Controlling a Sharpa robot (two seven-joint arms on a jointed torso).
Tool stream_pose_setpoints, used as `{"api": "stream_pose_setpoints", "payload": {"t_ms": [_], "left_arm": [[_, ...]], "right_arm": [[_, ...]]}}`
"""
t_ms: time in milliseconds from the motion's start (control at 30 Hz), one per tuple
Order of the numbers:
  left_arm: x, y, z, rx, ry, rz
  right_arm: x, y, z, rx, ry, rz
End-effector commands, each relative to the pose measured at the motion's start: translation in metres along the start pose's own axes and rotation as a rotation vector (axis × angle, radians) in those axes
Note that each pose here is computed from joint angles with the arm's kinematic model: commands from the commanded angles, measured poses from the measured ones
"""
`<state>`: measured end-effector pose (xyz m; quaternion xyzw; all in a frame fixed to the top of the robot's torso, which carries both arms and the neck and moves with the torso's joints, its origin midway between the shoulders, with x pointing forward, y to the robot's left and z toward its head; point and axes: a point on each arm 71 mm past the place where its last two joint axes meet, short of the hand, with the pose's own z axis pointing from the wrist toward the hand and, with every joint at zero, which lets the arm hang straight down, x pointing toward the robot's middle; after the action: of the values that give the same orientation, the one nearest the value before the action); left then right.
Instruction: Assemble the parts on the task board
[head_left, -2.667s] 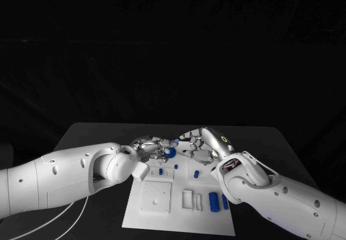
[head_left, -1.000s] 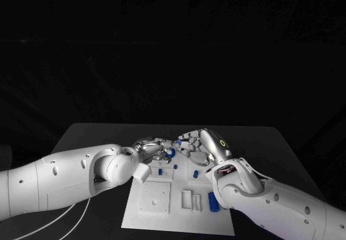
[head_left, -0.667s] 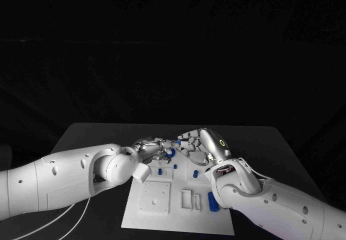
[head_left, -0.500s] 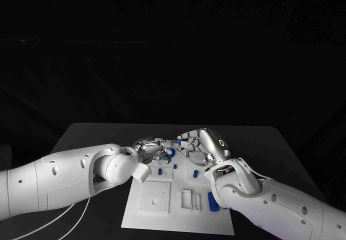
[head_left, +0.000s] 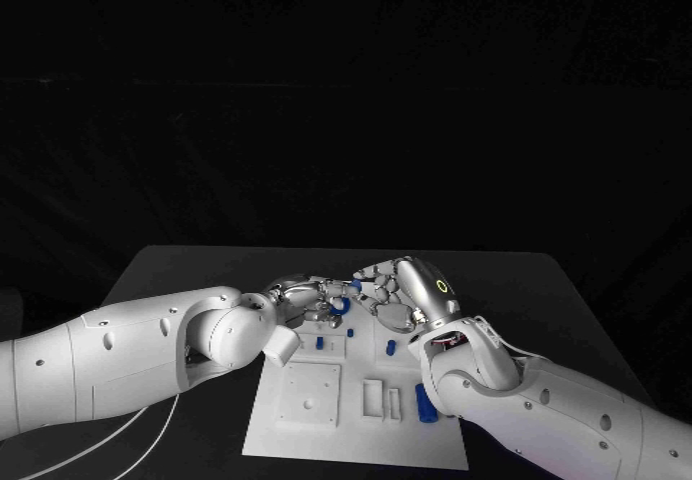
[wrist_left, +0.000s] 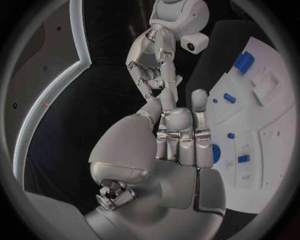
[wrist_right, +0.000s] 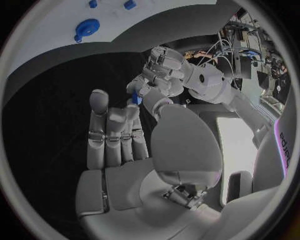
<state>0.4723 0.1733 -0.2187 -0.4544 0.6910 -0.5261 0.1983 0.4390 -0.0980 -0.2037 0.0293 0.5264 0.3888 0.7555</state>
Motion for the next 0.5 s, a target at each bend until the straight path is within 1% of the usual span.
{"api": "stream_pose_setpoints", "payload": {"t_ms": [33, 500], "left_arm": [[0.0133, 0.0008, 0.0010, -0.011, 0.092, 0.021], [0.0107, 0.0008, 0.0004, -0.011, 0.091, 0.041]], "right_arm": [[0.0012, 0.0023, 0.0002, -0.025, 0.006, -0.015], [0.0038, 0.0005, -0.0003, -0.023, 0.049, -0.014]]}}
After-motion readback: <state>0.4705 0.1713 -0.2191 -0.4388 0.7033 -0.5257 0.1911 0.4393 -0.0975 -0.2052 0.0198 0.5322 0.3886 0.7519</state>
